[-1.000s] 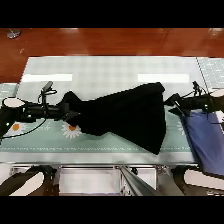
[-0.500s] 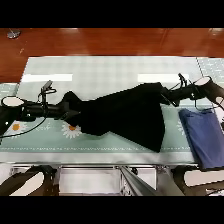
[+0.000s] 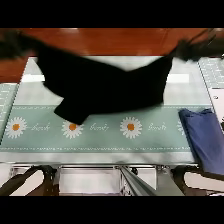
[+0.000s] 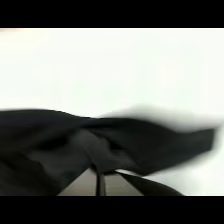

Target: Fold the shirts.

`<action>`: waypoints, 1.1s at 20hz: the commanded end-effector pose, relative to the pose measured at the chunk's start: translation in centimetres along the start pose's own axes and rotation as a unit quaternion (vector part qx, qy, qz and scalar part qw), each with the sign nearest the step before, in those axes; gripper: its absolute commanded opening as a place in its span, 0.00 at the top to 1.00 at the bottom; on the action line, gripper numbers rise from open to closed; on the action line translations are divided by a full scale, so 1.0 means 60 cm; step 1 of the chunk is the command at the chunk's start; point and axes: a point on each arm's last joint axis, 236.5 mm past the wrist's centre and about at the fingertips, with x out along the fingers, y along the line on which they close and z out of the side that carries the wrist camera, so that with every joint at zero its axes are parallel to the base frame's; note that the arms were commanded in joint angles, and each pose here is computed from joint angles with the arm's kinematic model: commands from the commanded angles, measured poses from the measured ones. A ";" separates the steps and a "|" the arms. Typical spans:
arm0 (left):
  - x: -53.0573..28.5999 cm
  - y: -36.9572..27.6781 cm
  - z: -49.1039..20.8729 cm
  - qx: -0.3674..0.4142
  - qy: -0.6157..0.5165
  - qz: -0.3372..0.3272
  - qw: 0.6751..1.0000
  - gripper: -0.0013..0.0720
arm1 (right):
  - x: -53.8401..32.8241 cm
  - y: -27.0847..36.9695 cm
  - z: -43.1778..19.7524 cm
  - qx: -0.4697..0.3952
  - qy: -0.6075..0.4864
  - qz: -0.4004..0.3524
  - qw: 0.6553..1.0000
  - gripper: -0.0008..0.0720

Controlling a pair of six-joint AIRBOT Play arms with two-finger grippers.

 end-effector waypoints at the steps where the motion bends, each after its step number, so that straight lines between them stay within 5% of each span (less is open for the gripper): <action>1: -0.134 -0.144 0.181 0.134 -0.141 0.013 0.981 0.95 | -0.202 0.175 0.076 -0.124 -0.132 0.018 0.983 0.94; 10: -0.330 -0.284 0.222 0.292 -0.254 0.210 0.898 0.95 | -0.512 0.329 -0.082 -0.263 -0.255 -0.076 0.927 0.94; 18: -0.455 -0.181 0.142 0.318 -0.166 0.430 0.829 0.95 | -0.494 0.238 -0.221 -0.189 -0.105 -0.150 0.965 0.94; 22: -0.358 -0.035 0.049 0.308 -0.012 0.486 0.818 0.95 | -0.376 0.146 -0.262 -0.119 -0.009 -0.142 0.983 0.94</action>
